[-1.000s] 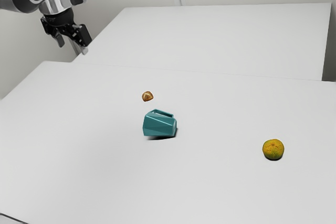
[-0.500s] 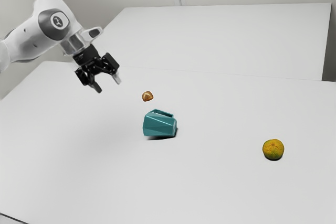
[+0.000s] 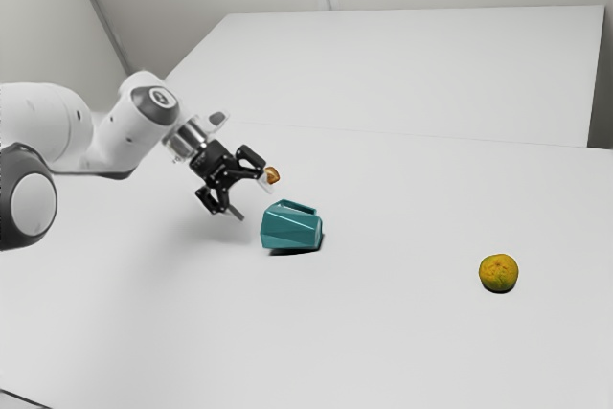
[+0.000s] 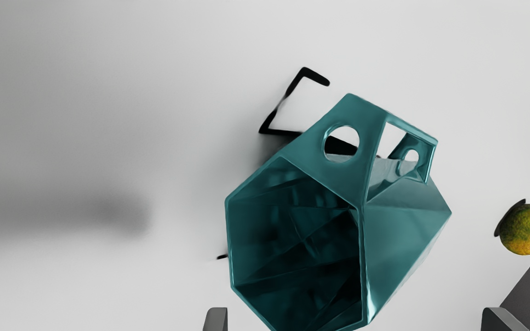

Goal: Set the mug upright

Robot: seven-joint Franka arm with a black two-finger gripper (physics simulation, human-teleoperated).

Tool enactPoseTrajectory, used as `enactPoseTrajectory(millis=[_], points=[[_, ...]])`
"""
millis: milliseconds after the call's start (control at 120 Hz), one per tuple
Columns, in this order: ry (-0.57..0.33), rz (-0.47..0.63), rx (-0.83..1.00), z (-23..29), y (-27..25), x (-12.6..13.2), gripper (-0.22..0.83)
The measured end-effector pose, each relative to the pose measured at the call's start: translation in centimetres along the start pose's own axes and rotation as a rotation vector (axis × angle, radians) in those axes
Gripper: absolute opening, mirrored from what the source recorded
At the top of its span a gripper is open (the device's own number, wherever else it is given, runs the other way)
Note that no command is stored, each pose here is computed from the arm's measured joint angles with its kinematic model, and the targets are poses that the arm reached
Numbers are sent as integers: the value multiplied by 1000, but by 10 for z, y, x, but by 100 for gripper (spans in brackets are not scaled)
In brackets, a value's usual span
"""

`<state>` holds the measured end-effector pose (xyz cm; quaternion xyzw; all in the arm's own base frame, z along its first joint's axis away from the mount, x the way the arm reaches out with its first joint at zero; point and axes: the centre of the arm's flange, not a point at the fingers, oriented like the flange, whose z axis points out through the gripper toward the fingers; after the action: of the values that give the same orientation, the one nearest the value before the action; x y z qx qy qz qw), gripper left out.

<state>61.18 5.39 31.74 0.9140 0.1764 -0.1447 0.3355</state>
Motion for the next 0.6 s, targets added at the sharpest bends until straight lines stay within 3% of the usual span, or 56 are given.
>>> enactPoseTrajectory(millis=[550,600], points=[[-35,-96,-224,49,1,8,61],[-36,-95,-225,50,2,8,54]])
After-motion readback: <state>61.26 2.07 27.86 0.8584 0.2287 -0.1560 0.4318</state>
